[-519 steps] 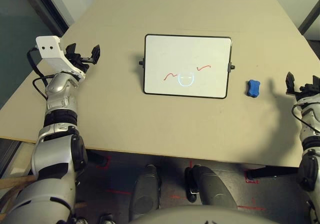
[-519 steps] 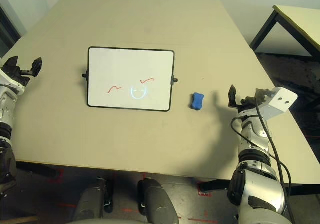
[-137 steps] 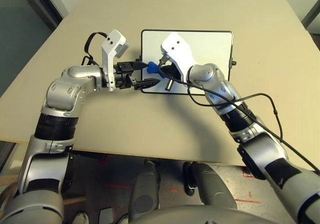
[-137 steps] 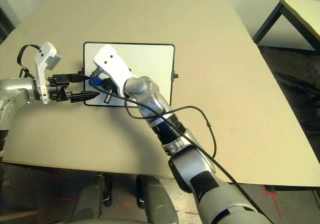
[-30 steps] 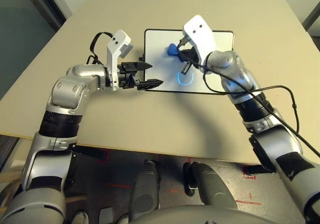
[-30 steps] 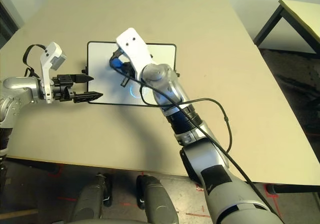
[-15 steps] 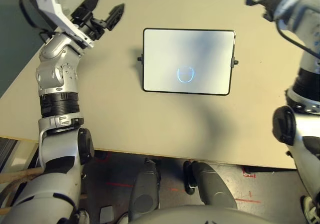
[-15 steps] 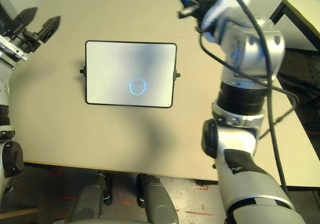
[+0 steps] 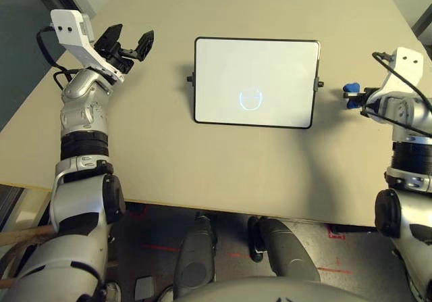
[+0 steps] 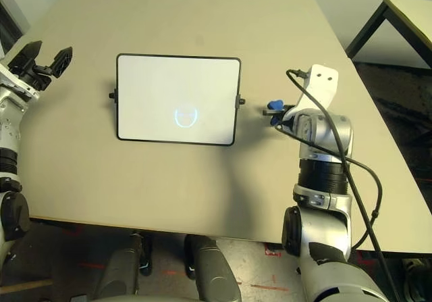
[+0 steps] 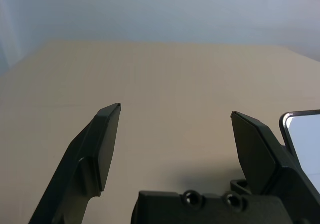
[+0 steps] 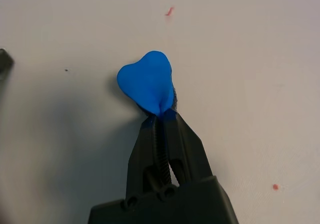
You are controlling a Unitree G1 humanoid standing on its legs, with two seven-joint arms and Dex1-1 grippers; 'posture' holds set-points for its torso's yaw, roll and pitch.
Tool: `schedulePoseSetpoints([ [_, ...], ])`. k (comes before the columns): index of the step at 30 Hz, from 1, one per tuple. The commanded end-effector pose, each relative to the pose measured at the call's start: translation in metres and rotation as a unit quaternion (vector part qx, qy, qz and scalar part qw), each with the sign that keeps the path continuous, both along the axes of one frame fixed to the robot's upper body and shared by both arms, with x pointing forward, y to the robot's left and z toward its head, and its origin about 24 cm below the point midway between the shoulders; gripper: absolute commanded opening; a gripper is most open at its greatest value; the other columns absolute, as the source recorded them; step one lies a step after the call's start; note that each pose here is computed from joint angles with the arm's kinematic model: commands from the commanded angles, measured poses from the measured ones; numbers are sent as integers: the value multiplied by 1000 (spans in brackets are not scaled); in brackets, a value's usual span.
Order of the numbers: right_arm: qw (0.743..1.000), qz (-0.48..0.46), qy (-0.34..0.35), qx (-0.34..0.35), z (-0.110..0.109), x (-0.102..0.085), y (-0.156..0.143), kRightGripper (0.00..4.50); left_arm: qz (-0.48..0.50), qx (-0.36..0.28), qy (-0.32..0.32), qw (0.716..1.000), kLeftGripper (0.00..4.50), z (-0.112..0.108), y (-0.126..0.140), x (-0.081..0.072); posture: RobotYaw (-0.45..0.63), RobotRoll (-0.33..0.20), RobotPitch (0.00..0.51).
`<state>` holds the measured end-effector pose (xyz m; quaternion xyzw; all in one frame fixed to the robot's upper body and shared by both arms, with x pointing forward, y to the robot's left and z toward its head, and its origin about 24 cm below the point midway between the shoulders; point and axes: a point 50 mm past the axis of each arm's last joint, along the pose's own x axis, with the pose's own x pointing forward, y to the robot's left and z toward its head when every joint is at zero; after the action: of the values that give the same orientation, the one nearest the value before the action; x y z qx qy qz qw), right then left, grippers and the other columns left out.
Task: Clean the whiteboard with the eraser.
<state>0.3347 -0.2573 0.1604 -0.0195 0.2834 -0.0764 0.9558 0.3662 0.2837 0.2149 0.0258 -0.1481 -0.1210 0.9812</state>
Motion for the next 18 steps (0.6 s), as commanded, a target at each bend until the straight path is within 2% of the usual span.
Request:
schedulePoseSetpoints([
  [1, 999, -8, 41, 23, -15, -4, -1, 2, -2, 2, 22, 1000, 4500, -11, -1, 1, -47, 0, 141],
  [6, 998, -7, 48, 38, -25, -2, -2, 2, -9, 0, 26, 1000, 4500, -13, -5, 2, -48, 0, 134],
  [14, 998, -3, 50, 40, -28, 4, 4, 2, -16, -2, 31, 999, 4500, -15, -9, 4, -56, 0, 128],
  [18, 999, 3, 30, 40, -21, 8, 3, 1237, -13, 3, 35, 999, 4500, -17, -11, 5, -59, 0, 127],
])
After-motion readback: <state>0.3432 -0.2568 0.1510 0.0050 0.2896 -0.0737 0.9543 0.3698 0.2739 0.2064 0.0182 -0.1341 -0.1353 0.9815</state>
